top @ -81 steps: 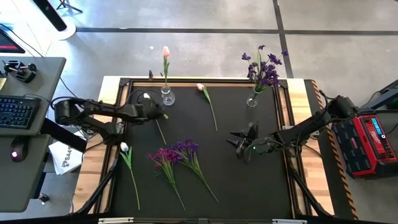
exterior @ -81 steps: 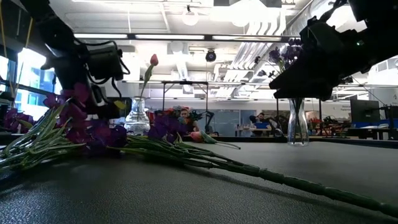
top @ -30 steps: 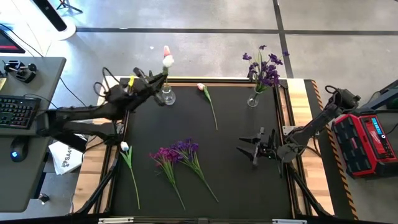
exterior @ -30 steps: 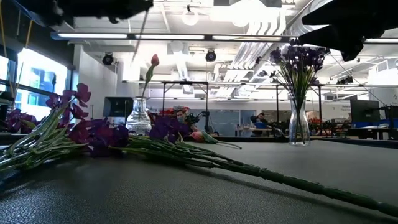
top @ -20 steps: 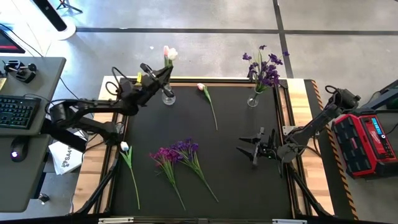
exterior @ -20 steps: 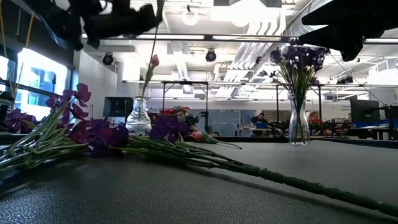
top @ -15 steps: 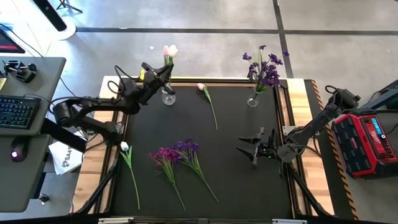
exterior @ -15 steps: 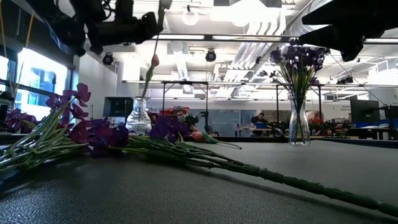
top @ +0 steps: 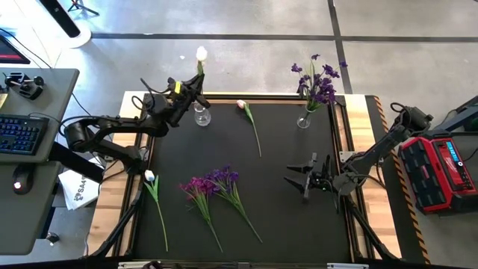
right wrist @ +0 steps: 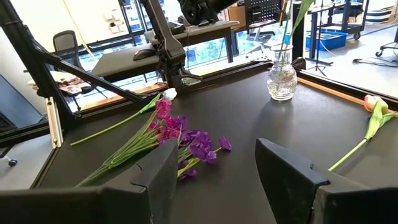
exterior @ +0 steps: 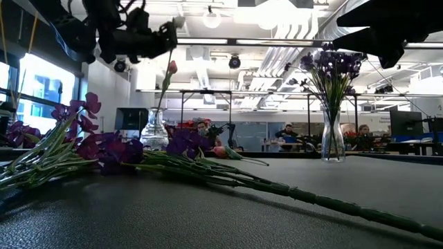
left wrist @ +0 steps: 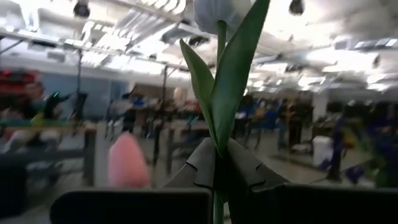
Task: Sort flowers into vase by color
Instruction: Put the top white tulip into the left transparent vase, then put the purple flowers into the right transparent vase
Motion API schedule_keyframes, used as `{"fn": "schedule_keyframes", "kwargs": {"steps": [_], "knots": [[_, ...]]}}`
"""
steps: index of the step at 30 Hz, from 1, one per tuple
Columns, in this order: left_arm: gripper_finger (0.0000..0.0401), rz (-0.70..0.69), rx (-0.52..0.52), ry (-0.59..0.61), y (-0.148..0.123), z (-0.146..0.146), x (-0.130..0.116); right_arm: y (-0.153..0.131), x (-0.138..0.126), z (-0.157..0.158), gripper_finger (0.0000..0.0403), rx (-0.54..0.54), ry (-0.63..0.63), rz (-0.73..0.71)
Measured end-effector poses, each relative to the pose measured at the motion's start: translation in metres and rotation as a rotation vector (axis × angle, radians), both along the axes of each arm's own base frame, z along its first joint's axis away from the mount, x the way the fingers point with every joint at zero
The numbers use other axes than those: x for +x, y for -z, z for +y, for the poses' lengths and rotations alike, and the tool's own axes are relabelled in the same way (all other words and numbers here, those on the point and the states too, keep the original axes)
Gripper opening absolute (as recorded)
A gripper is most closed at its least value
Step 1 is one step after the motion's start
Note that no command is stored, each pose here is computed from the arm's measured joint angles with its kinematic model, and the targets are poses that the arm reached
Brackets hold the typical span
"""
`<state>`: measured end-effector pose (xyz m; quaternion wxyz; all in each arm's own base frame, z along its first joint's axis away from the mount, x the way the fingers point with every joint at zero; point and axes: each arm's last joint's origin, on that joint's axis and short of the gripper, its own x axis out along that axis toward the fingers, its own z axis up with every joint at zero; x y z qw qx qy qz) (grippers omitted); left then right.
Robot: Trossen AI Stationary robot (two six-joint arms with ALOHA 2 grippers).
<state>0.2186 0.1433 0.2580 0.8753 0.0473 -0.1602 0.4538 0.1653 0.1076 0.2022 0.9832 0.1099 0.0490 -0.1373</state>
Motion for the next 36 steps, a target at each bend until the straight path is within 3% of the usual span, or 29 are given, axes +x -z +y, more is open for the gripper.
{"fn": "schedule_keyframes", "kwargs": {"steps": [10,22,28,36], "knots": [[0.0029,0.063,-0.081,-0.048,0.01,0.002,0.001,0.0,0.0,0.0,0.0199,-0.001,-0.004,0.001],[0.0153,0.237,-0.141,-0.113,0.021,0.001,0.001,0.0,0.0,0.0,0.0199,0.001,-0.016,0.003],[0.0176,0.349,-0.132,-0.193,0.009,-0.018,-0.007,0.0,0.0,0.0,0.0199,0.001,-0.017,0.003],[0.0176,0.428,-0.149,-0.131,-0.005,-0.06,-0.017,0.001,0.0,0.0,0.0199,-0.005,-0.017,0.009]]}}
